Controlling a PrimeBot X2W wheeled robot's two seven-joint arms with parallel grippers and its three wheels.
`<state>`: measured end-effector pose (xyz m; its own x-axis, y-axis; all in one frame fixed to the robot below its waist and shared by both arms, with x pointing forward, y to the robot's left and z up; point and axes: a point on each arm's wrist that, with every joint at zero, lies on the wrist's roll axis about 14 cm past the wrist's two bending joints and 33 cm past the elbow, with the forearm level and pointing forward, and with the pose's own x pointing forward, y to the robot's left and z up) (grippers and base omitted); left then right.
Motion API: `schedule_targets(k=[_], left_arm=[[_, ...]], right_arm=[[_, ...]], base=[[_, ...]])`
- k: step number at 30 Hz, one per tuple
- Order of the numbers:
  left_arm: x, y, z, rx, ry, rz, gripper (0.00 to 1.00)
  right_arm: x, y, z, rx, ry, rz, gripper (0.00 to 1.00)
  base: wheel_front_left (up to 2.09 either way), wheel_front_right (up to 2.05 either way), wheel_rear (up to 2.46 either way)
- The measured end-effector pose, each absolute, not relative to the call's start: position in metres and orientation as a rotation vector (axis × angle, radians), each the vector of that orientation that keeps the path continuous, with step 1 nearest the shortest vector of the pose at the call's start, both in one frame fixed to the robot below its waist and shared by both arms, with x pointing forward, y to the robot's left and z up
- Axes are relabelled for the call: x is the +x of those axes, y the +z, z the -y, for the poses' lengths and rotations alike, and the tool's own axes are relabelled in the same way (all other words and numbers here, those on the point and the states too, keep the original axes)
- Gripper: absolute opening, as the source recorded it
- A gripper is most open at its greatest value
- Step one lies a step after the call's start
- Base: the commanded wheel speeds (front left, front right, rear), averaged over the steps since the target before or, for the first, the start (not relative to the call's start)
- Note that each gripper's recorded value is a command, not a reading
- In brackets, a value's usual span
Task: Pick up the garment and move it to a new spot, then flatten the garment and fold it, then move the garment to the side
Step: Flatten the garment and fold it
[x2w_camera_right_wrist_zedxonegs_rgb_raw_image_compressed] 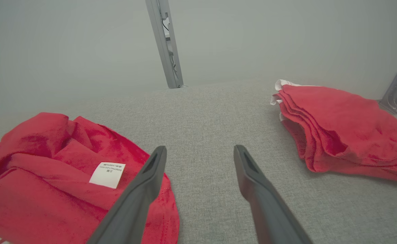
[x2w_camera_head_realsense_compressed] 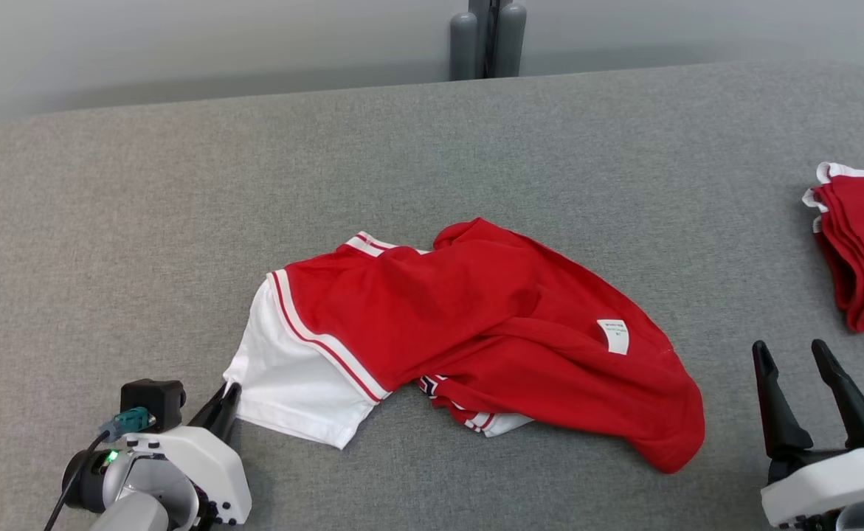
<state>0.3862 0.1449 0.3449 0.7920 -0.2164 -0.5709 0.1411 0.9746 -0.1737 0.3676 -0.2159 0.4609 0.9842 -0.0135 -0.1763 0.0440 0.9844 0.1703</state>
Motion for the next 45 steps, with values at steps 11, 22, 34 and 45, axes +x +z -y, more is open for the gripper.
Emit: schedule_targets(k=[11,22,34,45], left_arm=[[0.403,0.342,-0.148,-0.134,-0.187,-0.588,0.00],[0.411,0.339,-0.153,-0.140,-0.169,-0.555,0.00],[0.428,0.389,-0.167,-0.122,-0.132,-0.349,0.00],[0.456,0.511,-0.167,-0.113,-0.143,-0.014,0.00]], right_arm=[[0.397,0.393,0.180,0.167,0.123,-0.403,1.00],[0.406,0.352,0.154,0.148,0.241,-0.542,0.70],[0.405,0.380,0.154,0.204,0.241,-0.443,0.00],[0.425,0.494,0.180,0.346,0.203,-0.118,0.00]], base=[[0.00,0.00,0.00],[0.00,0.00,0.00],[0.00,0.00,0.00],[0.00,0.00,0.00]])
